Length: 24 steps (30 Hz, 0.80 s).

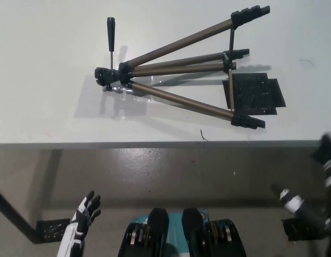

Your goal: A tripod lies near the right hand side of the table and the robot grab a leg of the tripod using its right hand and put it up right.

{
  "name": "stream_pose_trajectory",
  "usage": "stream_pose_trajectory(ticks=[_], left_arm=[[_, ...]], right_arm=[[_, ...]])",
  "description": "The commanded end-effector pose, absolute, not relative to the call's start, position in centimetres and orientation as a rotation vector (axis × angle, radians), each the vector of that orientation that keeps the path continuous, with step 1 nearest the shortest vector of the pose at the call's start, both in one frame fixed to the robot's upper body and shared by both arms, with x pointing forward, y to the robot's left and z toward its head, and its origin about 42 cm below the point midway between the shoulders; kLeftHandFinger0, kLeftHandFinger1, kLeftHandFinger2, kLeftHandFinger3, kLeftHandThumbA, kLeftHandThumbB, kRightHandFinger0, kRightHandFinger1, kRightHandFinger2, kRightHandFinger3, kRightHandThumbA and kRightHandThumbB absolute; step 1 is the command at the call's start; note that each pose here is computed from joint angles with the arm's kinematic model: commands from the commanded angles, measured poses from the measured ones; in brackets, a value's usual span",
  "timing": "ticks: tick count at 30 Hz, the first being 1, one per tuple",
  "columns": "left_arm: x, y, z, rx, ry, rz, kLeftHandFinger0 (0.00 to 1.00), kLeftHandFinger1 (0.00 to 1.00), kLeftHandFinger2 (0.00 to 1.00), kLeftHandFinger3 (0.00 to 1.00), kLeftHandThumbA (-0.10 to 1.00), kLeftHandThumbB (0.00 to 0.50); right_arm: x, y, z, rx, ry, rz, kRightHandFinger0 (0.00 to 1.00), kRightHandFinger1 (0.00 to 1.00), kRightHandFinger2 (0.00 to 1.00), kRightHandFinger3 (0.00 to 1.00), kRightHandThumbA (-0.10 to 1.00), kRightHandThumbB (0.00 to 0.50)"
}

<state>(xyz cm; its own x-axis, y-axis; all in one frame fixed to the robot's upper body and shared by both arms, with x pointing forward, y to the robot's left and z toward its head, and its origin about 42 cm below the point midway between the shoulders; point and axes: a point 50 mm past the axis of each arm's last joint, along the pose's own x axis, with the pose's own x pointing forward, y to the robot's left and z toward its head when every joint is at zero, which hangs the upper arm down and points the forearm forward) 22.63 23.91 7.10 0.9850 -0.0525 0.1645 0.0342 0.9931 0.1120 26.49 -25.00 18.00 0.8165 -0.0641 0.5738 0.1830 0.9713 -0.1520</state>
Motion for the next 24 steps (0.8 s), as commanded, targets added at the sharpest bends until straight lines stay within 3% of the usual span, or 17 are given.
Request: stream_pose_trajectory(ticks=[1,3,5,6,7,12,14,16,24], left_arm=[[23.6,23.7,9.6,0.103,-0.259,-0.093,1.0,1.0,1.0,1.0,1.0,0.255],[24.0,23.7,10.0,0.102,-0.254,-0.095,1.0,1.0,1.0,1.0,1.0,0.266],[24.5,23.8,10.1,0.123,-0.267,-0.09,1.0,1.0,1.0,1.0,1.0,0.259],[24.6,23.8,10.0,0.125,-0.267,-0.092,1.0,1.0,1.0,1.0,1.0,0.246],[24.6,23.8,9.8,0.123,-0.263,-0.096,1.0,1.0,1.0,1.0,1.0,0.231],[24.4,23.9,8.9,0.112,-0.228,-0.093,1.0,1.0,1.0,1.0,1.0,0.26],[24.3,23.9,8.5,0.12,-0.221,-0.085,1.0,1.0,1.0,1.0,1.0,0.259],[24.0,24.0,8.1,0.122,-0.206,-0.083,1.0,1.0,1.0,1.0,1.0,0.267],[23.2,24.4,6.9,0.146,-0.176,-0.081,1.0,1.0,1.0,1.0,1.0,0.274]], right_arm=[[28.7,-26.3,25.4,-0.36,-0.835,-0.16,1.0,1.0,1.0,1.0,0.89,0.303],[29.9,-26.7,28.2,-0.452,-0.861,-0.174,1.0,1.0,1.0,1.0,0.91,0.315],[31.5,-26.7,32.7,-0.52,-0.915,-0.163,1.0,1.0,1.0,1.0,0.8,0.307],[32.0,-26.6,34.3,-0.573,-0.936,-0.157,1.0,1.0,1.0,1.0,0.78,0.289],[32.5,-26.5,35.6,-0.621,-0.94,-0.155,1.0,1.0,1.0,1.0,0.78,0.302],[36.7,-25.5,42.8,-0.851,-0.892,-0.059,1.0,1.0,1.0,1.0,0.87,0.411],[38.5,-24.4,45.3,-0.964,-0.86,0.0,1.0,1.0,1.0,1.0,0.98,0.476],[40.4,-22.8,47.0,-1.065,-0.808,0.058,1.0,1.0,1.0,1.0,1.0,0.497],[48.4,-16.2,49.6,-1.303,-0.54,0.25,1.0,1.0,1.0,1.0,0.94,0.5]])
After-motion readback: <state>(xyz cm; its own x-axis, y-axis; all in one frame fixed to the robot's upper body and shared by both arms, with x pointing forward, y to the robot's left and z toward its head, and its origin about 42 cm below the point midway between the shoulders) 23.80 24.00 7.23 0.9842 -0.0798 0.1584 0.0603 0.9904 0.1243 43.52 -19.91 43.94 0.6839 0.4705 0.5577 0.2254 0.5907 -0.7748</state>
